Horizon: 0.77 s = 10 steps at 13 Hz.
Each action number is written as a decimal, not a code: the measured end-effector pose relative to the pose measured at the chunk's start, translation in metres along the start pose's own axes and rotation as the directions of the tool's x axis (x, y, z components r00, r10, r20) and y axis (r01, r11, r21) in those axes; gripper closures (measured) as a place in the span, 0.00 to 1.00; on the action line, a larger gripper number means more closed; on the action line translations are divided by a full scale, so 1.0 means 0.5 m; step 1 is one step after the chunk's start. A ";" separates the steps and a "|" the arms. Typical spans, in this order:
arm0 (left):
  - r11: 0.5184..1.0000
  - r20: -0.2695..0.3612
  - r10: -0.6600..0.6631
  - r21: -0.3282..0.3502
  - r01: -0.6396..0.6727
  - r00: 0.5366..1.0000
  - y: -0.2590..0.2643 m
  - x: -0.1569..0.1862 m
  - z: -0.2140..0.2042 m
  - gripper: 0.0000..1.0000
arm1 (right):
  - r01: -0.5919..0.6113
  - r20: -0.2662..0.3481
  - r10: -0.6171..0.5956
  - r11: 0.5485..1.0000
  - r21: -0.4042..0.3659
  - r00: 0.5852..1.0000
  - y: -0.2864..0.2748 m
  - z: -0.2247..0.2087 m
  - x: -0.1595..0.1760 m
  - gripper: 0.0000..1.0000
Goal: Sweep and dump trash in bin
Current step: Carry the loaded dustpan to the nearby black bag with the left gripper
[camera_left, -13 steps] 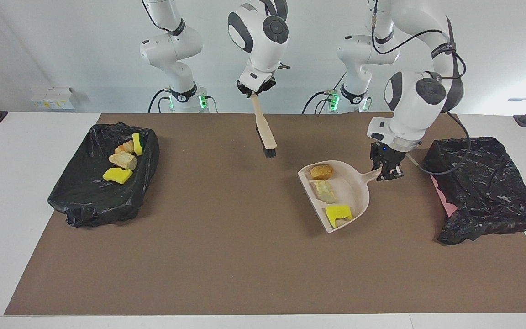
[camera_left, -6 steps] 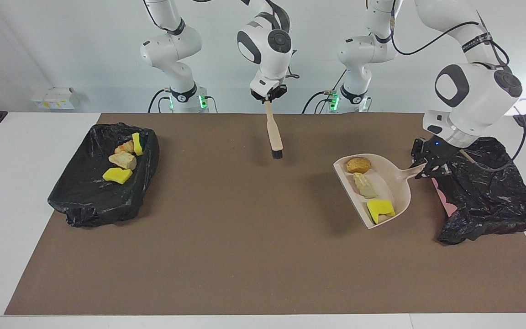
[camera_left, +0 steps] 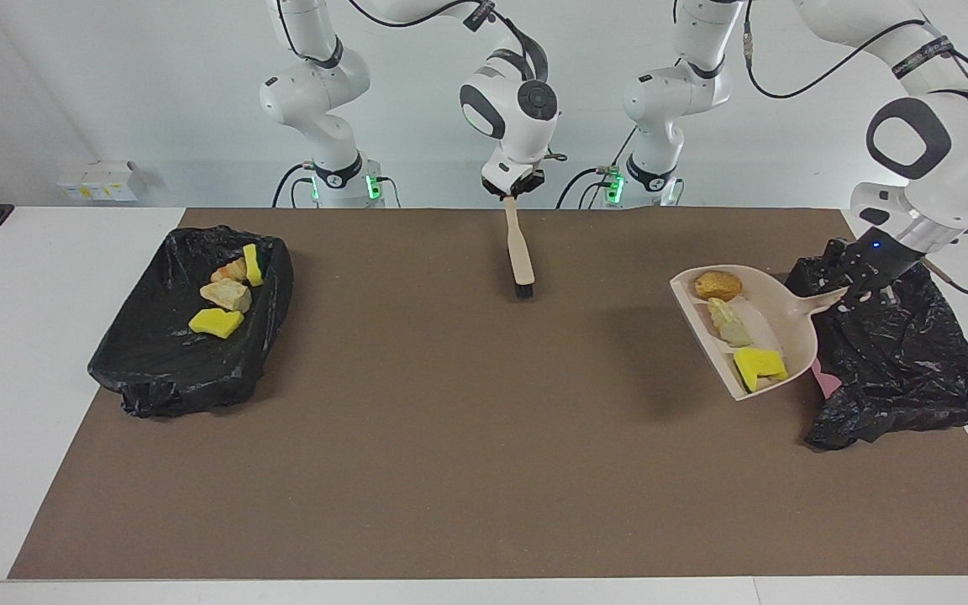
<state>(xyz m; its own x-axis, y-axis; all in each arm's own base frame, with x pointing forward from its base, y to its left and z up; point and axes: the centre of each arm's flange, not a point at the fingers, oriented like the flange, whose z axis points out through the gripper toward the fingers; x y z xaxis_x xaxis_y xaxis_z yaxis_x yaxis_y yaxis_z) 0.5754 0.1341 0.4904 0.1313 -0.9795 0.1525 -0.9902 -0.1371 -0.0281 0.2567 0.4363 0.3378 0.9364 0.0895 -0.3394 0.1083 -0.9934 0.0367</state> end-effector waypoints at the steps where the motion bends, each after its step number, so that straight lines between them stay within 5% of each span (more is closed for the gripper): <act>1: 1.000 0.009 0.017 0.009 -0.017 1.000 -0.007 -0.044 -0.018 0.69 | -0.001 -0.006 0.001 1.000 0.004 1.000 0.000 0.007 0.001 0.73; 10: 0.999 0.242 0.041 0.006 -0.044 0.969 0.012 -0.317 -0.097 0.69 | -0.049 -0.001 0.049 0.999 -0.002 0.999 0.008 0.020 0.004 0.67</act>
<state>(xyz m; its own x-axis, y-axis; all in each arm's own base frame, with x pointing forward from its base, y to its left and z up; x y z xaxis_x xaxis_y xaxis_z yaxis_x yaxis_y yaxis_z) 0.5462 0.2955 0.5138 0.0986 -0.9909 -0.0920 -0.9946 -0.0952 -0.0408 0.2555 0.4317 0.3279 0.9408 0.0404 -0.3365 0.0624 -0.9965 0.0549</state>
